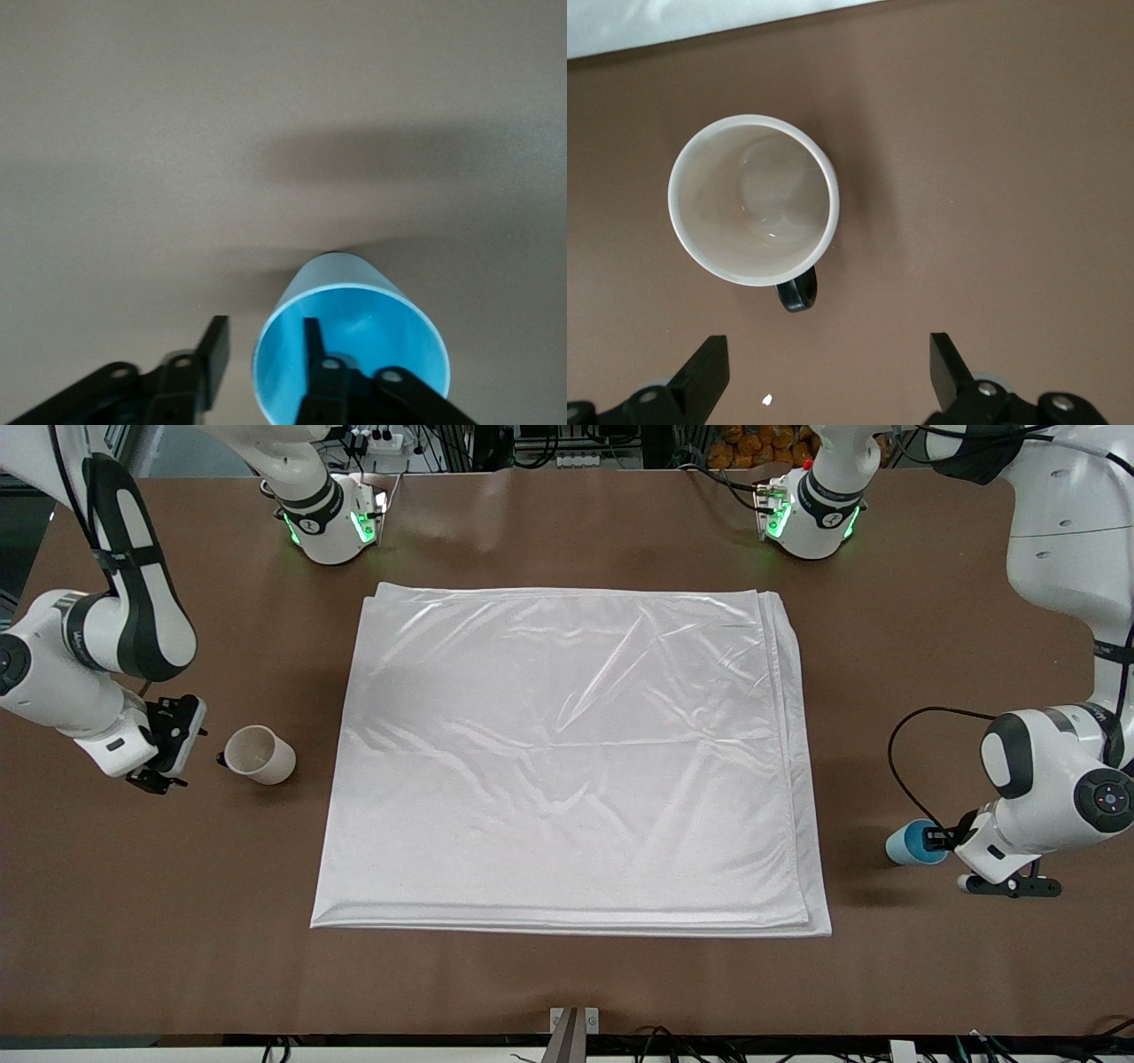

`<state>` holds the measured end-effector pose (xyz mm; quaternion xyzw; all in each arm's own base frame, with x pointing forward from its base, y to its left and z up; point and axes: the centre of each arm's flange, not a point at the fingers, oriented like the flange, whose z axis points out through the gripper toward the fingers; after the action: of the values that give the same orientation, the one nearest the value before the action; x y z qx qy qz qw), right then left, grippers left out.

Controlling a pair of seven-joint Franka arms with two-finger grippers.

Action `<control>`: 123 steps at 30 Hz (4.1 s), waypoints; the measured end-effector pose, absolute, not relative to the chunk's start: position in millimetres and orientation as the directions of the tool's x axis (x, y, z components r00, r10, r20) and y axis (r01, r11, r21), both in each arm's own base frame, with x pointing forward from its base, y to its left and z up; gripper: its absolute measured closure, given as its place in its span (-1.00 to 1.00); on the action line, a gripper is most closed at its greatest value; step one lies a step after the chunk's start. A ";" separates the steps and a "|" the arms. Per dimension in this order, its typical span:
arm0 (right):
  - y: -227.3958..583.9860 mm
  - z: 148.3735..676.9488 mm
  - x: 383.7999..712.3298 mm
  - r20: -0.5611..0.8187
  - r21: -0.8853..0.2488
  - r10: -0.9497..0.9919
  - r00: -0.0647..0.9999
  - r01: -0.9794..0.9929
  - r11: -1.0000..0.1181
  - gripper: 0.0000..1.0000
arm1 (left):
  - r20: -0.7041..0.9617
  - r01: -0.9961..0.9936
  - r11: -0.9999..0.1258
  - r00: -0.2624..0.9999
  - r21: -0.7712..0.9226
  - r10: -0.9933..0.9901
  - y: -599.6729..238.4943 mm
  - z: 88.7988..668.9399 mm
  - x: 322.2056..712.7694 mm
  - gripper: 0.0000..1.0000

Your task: Place blue cup into white mug on cloth

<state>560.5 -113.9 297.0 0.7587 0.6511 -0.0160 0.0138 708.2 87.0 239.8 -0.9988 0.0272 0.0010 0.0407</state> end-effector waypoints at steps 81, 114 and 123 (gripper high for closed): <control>-39.3 301.0 551.7 0.095 0.047 0.995 0.032 0.998 -0.037 0.61 | 0.045 0.009 -1.000 0.999 -0.015 0.009 37.8 345.5 711.9 0.93; 317.5 310.6 483.0 0.023 0.089 0.984 0.178 0.980 -0.180 0.61 | 0.019 0.104 -0.995 0.994 0.004 0.104 -81.6 392.7 694.2 0.93; 365.1 284.5 484.2 0.037 0.095 0.981 0.192 0.976 -0.194 0.61 | 0.017 0.143 -0.990 0.990 0.007 0.143 -131.2 392.5 686.4 0.93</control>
<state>484.2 365.1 284.5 0.7715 0.6341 0.0447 0.0250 686.4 -131.2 392.5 -0.9974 -0.0718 -0.0086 -0.0026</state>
